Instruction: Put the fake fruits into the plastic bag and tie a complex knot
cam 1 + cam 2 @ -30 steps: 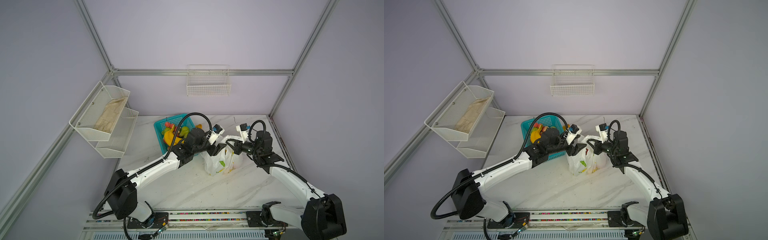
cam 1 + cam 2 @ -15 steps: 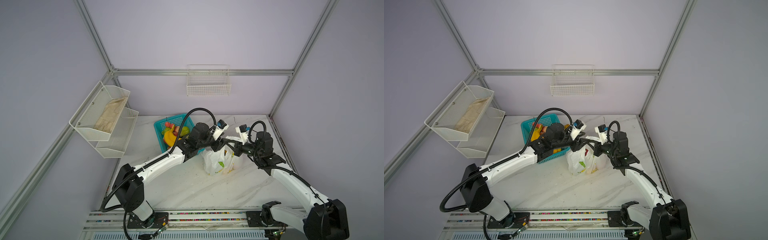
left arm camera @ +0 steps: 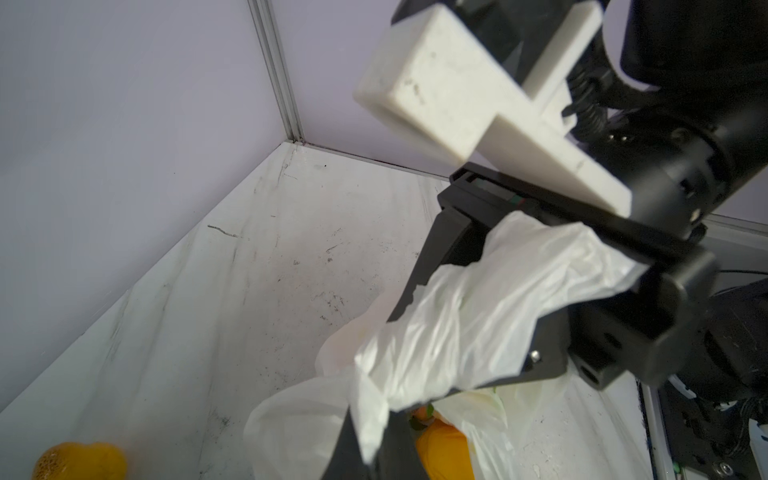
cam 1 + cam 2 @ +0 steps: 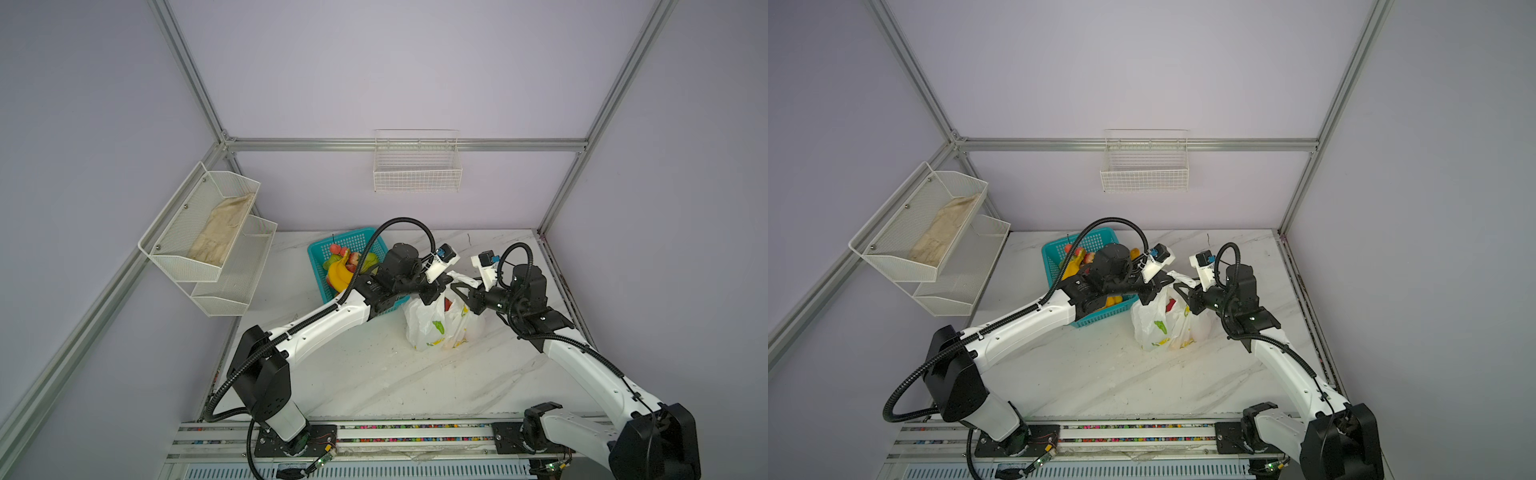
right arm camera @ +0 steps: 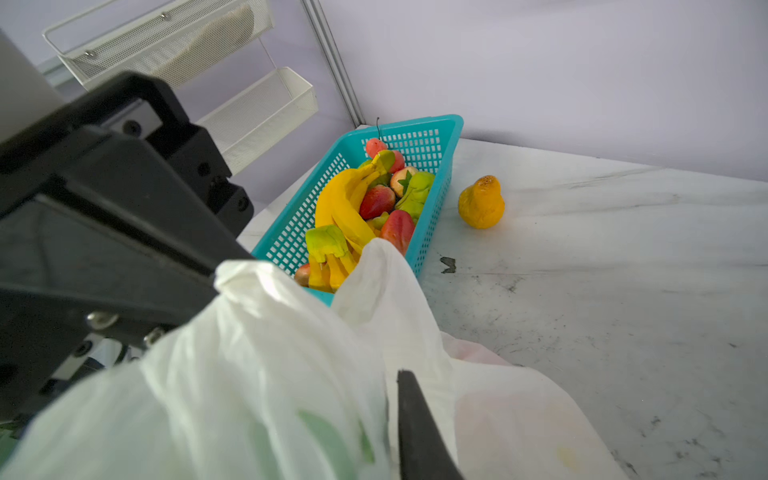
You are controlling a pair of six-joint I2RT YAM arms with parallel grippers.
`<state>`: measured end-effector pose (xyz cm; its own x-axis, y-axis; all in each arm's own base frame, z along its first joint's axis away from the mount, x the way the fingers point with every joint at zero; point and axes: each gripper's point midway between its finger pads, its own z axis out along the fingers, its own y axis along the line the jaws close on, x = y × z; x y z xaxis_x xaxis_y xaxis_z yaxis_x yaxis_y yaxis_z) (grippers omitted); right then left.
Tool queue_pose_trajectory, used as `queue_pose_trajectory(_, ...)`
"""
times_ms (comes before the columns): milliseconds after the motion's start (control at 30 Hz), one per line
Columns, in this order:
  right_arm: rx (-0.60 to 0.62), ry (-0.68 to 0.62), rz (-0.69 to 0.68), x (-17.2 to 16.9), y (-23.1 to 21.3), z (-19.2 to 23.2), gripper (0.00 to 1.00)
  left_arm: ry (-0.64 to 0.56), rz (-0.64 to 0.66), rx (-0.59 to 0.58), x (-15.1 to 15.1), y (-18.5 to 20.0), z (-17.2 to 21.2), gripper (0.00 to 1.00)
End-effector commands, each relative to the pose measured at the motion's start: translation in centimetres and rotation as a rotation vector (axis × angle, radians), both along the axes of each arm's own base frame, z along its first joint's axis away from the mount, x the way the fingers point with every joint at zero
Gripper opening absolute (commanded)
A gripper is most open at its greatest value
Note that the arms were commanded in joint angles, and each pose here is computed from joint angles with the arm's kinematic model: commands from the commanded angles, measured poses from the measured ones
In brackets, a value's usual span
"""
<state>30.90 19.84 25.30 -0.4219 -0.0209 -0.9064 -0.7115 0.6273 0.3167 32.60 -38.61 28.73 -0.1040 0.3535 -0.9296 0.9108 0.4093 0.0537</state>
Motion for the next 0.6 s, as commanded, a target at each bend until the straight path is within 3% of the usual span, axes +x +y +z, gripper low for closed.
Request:
queue_pose_trajectory(0, -0.049, -0.065, -0.040, 0.2, -0.7, 1.3, 0.24, -0.125, -0.077, -0.052, -0.3, 1.1, 5.7, 0.00)
queue_pose_trajectory(200, -0.050, -0.071, -0.050, 0.5, -0.7, 1.3, 0.24, -0.111, -0.166, -0.050, -0.8, 1.6, 5.4, 0.00)
queue_pose_trajectory(400, -0.031, -0.095, -0.018, -0.1, -0.4, 2.5, 0.03, -0.215, -0.172, 0.053, -0.1, 2.2, 4.4, 0.00)
queue_pose_trajectory(567, 0.005, -0.113, 0.053, -1.1, 0.4, 3.0, 0.02, -0.307, -0.159, 0.104, 0.9, 2.3, 4.6, 0.00)
